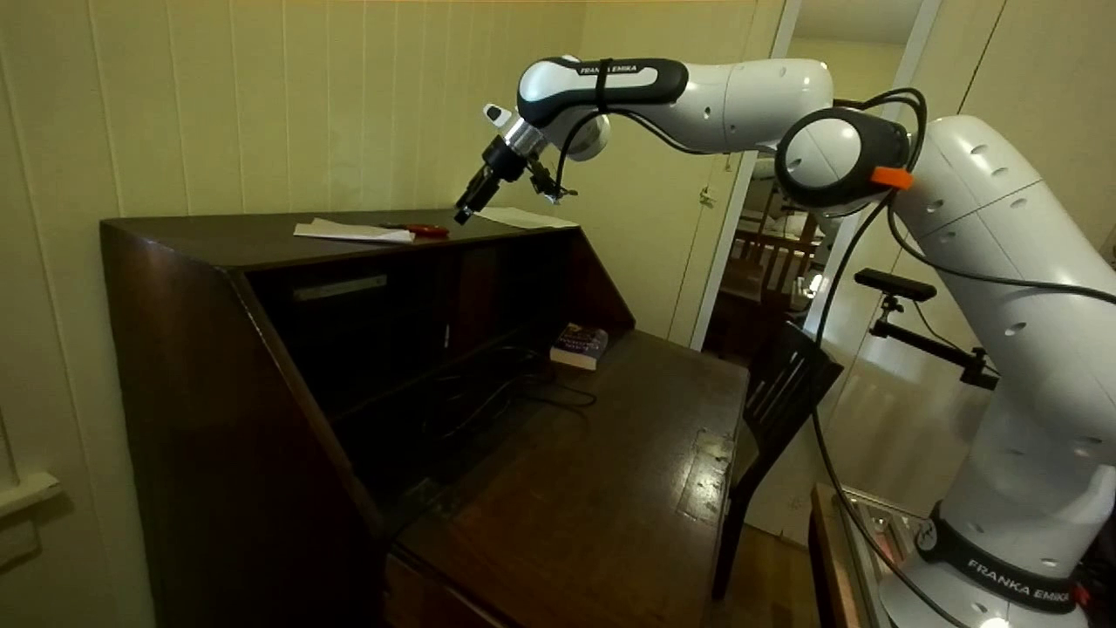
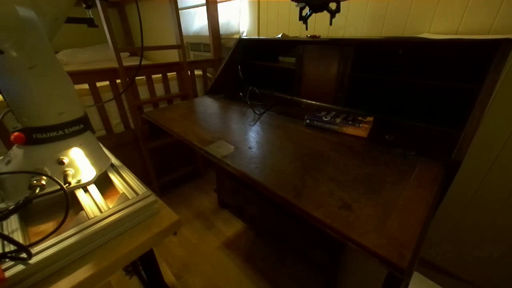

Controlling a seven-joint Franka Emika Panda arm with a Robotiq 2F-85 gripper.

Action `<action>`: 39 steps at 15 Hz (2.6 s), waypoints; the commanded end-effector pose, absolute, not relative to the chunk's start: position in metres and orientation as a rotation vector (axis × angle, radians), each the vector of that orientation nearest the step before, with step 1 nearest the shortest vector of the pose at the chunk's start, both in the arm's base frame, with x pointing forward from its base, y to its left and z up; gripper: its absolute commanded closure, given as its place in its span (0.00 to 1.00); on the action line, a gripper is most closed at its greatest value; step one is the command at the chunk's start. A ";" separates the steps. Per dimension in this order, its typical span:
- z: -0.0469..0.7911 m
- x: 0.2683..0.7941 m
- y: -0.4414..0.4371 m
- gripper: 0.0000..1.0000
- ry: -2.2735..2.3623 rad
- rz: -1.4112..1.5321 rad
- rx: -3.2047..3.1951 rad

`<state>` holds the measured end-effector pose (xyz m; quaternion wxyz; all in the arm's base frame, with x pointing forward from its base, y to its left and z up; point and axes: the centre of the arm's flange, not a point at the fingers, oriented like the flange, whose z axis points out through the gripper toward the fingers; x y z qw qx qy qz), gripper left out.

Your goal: Put the pen on the top, on the desk shelf

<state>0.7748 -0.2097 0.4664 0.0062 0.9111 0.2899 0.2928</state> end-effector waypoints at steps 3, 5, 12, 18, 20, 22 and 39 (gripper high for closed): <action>0.462 0.804 -0.190 0.00 1.008 0.981 2.804; 0.458 0.813 -0.189 0.00 1.005 0.982 2.818; 0.441 0.831 -0.215 0.04 0.859 1.013 2.922; 0.433 0.837 -0.213 0.53 0.882 0.988 3.047; 0.435 0.836 -0.212 0.66 0.891 0.962 3.060; 0.437 0.833 -0.210 0.75 0.896 0.915 3.081; 0.523 0.683 -0.154 0.76 0.548 0.515 3.206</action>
